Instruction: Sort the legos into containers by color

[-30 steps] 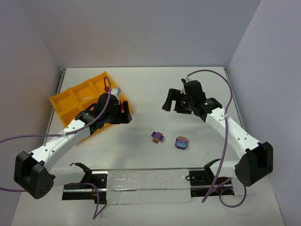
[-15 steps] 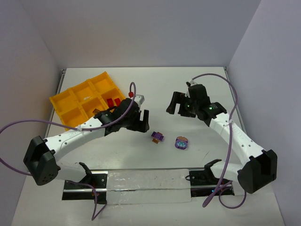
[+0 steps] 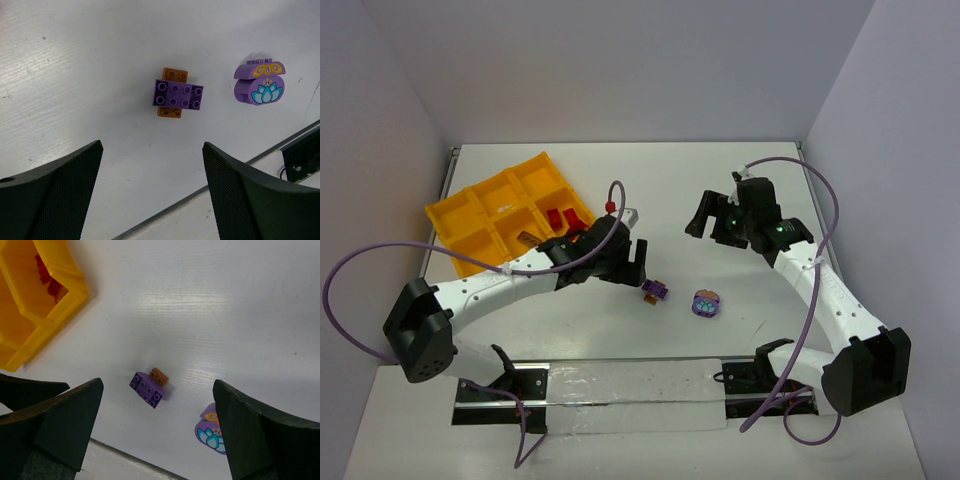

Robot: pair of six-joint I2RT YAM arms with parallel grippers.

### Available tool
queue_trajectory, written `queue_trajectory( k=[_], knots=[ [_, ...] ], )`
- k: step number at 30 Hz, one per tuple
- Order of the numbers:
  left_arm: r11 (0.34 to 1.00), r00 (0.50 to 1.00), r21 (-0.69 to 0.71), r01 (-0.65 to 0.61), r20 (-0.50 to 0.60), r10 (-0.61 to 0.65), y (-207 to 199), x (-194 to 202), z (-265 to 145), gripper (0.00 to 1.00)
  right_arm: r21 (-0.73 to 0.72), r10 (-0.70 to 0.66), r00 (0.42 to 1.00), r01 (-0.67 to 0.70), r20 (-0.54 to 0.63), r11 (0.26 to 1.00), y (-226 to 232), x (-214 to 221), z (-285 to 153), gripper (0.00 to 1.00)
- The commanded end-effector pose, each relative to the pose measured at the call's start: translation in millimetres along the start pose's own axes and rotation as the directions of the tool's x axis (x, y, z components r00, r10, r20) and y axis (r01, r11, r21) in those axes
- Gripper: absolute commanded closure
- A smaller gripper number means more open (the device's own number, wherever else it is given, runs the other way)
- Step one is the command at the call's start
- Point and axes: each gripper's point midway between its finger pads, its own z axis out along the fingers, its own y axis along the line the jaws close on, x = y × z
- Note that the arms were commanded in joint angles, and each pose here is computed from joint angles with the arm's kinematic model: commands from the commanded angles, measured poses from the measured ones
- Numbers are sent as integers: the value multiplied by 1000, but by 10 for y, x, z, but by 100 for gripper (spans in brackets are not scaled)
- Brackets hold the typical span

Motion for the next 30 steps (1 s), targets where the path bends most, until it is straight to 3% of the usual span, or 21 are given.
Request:
queue_trajectory(
  k=[1,9,13,24,30],
  knots=[
    [996,994,20,83,76,-84,-188,-227,-56,12,-25,-13,1000,13,27,1000,65,-91,-50,2],
    [930,946,-179,321,111,-305,-23,-235,23,14,-24,-9,999,10,37,1000,44,-72,-45,2],
    [860,912,-303,409,145,-383,21,-128,147,16,-32,-22,999,24,49,999,72,-114,-73,2],
    [771,842,-353,531,113,-528,-220,29,466,15,-49,-36,998,38,51,998,117,-141,-91,2],
    [773,827,-325,545,55,-560,-423,103,677,18,-50,-36,998,38,48,998,110,-126,-84,2]
  ],
)
